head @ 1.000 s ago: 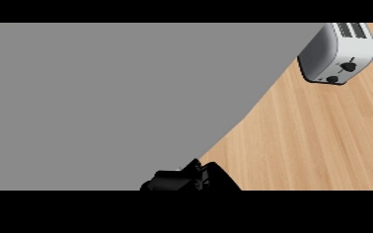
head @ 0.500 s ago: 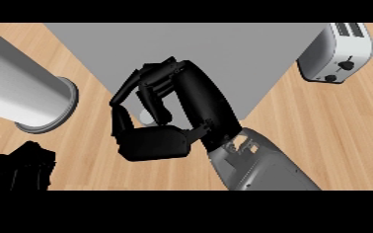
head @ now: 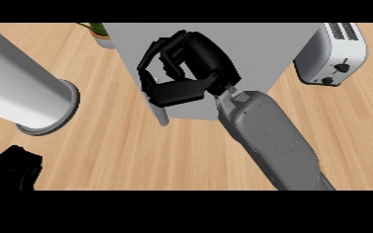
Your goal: Pick up the bottled water, place it into the cabinet and close the cabinet
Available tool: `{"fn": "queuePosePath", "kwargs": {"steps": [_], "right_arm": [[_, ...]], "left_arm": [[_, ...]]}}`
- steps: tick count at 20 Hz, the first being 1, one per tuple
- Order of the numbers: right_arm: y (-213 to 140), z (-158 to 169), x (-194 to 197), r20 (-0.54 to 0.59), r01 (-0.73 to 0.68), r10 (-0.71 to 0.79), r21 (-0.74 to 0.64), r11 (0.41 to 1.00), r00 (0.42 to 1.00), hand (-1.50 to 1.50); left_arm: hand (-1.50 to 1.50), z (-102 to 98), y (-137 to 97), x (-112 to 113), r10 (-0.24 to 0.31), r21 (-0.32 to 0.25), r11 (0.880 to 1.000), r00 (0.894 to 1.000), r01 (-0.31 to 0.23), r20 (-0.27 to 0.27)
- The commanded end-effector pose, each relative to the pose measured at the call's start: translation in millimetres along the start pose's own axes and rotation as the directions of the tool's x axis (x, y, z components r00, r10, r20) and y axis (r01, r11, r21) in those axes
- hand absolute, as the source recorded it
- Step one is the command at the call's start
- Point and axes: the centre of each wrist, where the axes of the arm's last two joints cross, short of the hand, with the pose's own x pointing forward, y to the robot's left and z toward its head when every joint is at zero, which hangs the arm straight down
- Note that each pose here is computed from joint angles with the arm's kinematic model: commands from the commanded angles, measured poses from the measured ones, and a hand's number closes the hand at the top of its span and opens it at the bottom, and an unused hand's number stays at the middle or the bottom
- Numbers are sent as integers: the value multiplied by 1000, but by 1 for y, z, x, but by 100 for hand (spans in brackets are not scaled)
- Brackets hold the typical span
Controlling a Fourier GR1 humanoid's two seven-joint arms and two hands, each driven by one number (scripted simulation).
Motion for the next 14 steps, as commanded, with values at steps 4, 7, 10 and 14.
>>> {"fn": "queuePosePath", "kwargs": {"steps": [4,7,10,14], "right_arm": [[-73,-8,-20,-52,-16,8,-164,986,999,150],[-80,-1,-35,-71,-36,25,-153,988,997,150],[-87,0,-29,-49,-25,18,-148,989,999,150],[-89,4,-37,-45,-36,30,-138,990,999,150]], "left_arm": [[150,0,8,-4,-5,-17,1000,1000,5,-3],[150,-10,0,3,4,-33,999,1000,-4,21],[150,-19,1,5,-3,-33,999,1000,4,21],[150,-24,-8,2,-2,-30,1000,1000,2,23]]}}
